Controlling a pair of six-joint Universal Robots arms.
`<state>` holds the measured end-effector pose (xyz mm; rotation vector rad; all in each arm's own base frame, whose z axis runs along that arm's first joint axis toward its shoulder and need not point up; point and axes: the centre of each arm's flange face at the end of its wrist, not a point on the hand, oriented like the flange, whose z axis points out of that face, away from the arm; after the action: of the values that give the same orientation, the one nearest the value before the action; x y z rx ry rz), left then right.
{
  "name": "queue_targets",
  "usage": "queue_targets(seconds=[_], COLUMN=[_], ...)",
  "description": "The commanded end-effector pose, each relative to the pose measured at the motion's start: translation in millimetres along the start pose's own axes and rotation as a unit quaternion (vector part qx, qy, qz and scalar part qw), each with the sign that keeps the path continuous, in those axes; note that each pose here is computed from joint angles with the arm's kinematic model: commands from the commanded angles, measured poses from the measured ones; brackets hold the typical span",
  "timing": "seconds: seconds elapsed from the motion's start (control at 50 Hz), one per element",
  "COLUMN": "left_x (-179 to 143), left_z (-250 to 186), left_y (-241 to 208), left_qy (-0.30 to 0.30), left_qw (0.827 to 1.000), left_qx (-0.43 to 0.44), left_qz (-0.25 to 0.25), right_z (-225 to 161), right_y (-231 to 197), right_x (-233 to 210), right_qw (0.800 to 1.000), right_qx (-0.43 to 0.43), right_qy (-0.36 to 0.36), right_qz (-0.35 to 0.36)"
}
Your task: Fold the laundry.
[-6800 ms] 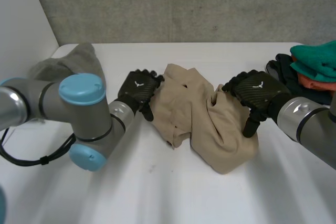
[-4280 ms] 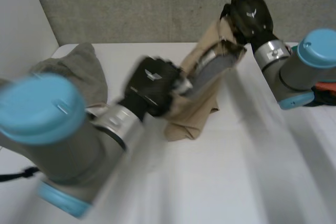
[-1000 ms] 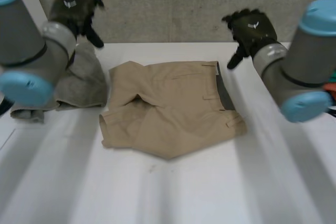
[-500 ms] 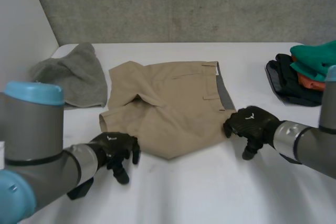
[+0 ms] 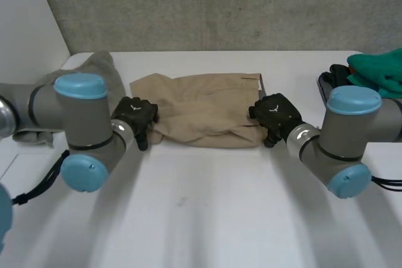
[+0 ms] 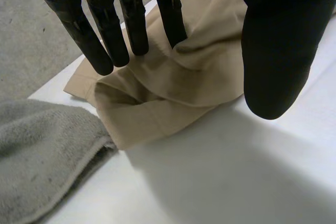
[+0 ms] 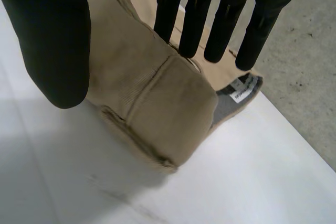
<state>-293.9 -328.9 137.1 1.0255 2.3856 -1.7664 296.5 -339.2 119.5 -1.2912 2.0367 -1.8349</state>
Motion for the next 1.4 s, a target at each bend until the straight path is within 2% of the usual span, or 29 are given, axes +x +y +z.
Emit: queue_targets(seconds=[0.02, 0.12, 0.24, 0.32, 0.4, 0.54, 0.64, 0.72, 0.78, 0.84, 0.94, 1.04, 1.16, 1.32, 1.4], left_x=[5.9, 16.3, 11.4, -0.2, -6.0, -1.9, 5.1, 8.4, 8.2, 3.0, -9.3, -13.2, -13.8, -7.2, -0.1], left_z=[20.0, 12.8, -3.6, -27.5, -61.7, -133.8, -182.0, -200.3, -202.5, -191.6, -152.8, -126.4, -105.3, -129.5, -155.4], left_y=[4.3, -2.9, -21.5, -31.9, -33.0, -7.1, 7.8, 6.8, 0.8, -11.2, -25.7, -37.1, -40.1, -29.4, -34.0], left_qy=[0.001, 0.007, -0.014, -0.034, -0.028, 0.048, 0.117, 0.149, 0.155, 0.137, 0.089, 0.069, 0.060, 0.063, 0.055], left_qw=[0.999, 0.999, 0.998, 0.998, 0.999, 0.994, 0.979, 0.970, 0.969, 0.975, 0.985, 0.991, 0.995, 0.992, 0.995], left_qx=[0.002, 0.012, 0.041, 0.039, 0.017, -0.080, -0.145, -0.173, -0.171, -0.150, -0.122, -0.107, -0.083, -0.109, -0.080], left_qz=[0.039, 0.052, 0.047, 0.030, 0.022, 0.050, 0.080, 0.082, 0.083, 0.086, 0.083, 0.046, 0.008, -0.008, 0.001], right_z=[14.9, 5.9, -22.6, -44.0, -65.4, -113.3, -153.4, -167.8, -167.1, -156.1, -127.2, -118.4, -107.4, -102.7, -101.5], right_y=[6.6, -1.8, -27.5, -37.7, -39.9, -42.8, -41.1, -44.5, -48.2, -57.2, -54.9, -48.7, -45.2, -39.1, -37.2], right_x=[1.7, 0.7, 0.0, 1.2, 0.8, -1.0, -12.3, -17.4, -17.7, -9.4, 9.3, 8.9, 10.2, 5.4, 5.3], right_qw=[1.000, 0.999, 1.000, 0.999, 0.998, 0.985, 0.959, 0.948, 0.950, 0.962, 0.976, 0.976, 0.982, 0.982, 0.982], right_qx=[-0.003, -0.006, -0.002, -0.015, -0.044, -0.124, -0.196, -0.212, -0.203, -0.178, -0.177, -0.199, -0.175, -0.180, -0.184], right_qy=[0.021, 0.033, 0.025, 0.019, 0.004, -0.049, -0.130, -0.167, -0.169, -0.142, -0.090, -0.080, -0.060, -0.049, -0.043], right_qz=[-0.005, -0.007, -0.015, -0.027, -0.049, -0.114, -0.156, -0.170, -0.166, -0.153, -0.088, -0.032, -0.032, -0.020, -0.021])
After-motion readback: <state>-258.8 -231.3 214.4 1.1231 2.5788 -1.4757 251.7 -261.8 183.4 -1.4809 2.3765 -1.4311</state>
